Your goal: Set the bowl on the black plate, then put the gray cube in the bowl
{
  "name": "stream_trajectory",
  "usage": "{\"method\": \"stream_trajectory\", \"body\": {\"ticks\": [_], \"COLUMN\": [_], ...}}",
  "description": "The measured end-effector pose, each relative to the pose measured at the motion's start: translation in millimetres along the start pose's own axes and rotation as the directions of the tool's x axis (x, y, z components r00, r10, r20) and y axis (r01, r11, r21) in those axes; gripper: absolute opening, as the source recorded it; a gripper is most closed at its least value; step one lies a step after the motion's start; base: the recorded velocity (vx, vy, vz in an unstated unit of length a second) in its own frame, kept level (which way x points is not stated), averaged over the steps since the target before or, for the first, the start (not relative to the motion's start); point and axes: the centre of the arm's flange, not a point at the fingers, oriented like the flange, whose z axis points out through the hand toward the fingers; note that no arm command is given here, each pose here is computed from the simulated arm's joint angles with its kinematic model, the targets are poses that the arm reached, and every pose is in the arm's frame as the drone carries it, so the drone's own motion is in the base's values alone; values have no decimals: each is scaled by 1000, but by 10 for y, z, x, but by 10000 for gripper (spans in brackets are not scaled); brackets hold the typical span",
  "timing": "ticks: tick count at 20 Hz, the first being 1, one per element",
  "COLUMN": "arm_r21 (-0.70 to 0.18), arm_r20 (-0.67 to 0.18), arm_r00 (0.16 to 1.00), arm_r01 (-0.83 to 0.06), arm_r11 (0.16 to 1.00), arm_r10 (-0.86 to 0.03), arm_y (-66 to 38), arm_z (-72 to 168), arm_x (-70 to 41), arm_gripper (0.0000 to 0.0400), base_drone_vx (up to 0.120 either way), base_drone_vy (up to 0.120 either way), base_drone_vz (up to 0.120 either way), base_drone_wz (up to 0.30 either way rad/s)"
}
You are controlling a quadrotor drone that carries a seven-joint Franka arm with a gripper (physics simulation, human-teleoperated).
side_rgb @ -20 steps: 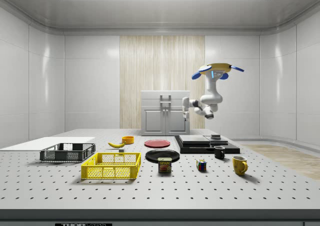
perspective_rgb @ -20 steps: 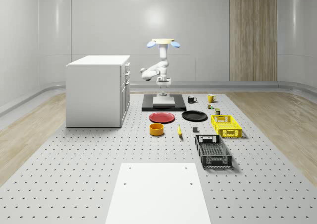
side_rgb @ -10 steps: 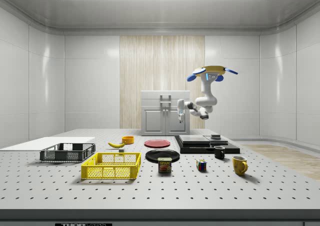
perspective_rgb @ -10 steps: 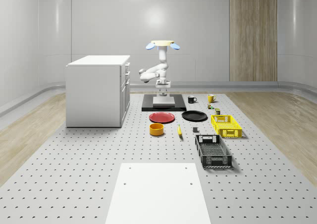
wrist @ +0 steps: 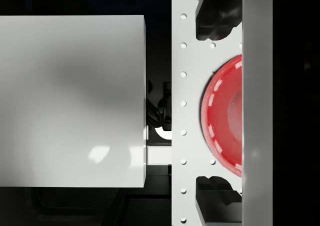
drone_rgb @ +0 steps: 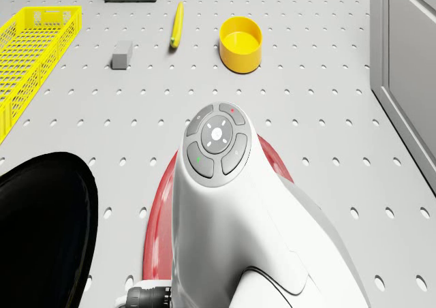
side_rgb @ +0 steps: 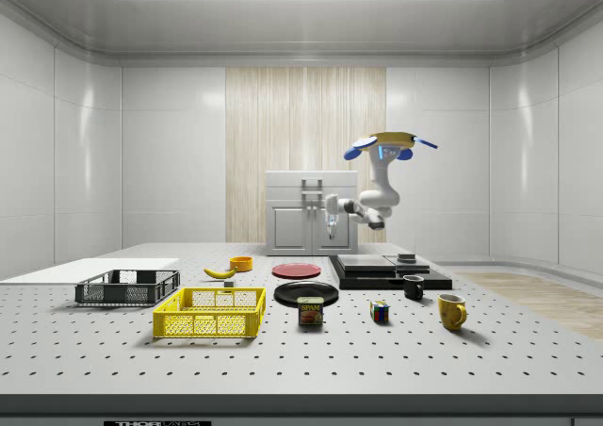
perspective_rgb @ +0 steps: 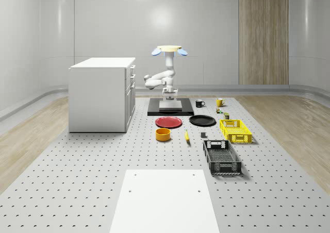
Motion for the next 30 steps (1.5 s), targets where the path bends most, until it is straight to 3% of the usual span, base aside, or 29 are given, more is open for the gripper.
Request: {"method": "stream_trajectory", "body": {"ticks": [7,17,30], "arm_r21": [0,0,0], "arm_r20": [0,0,0], "arm_r00": [1000,1000,1000], "arm_r01": [0,0,0], "arm_r11": [1000,1000,1000], "arm_r10": [0,0,0], "arm_y": [0,0,0], "arm_z": [0,0,0], "arm_x": [0,0,0], "arm_gripper": [400,400,400], "base_drone_vx": [120,120,120], "base_drone_vy": [0,-24,0], "base_drone_vz": [-63,0,-86], "base_drone_wz": [0,0,0]}}
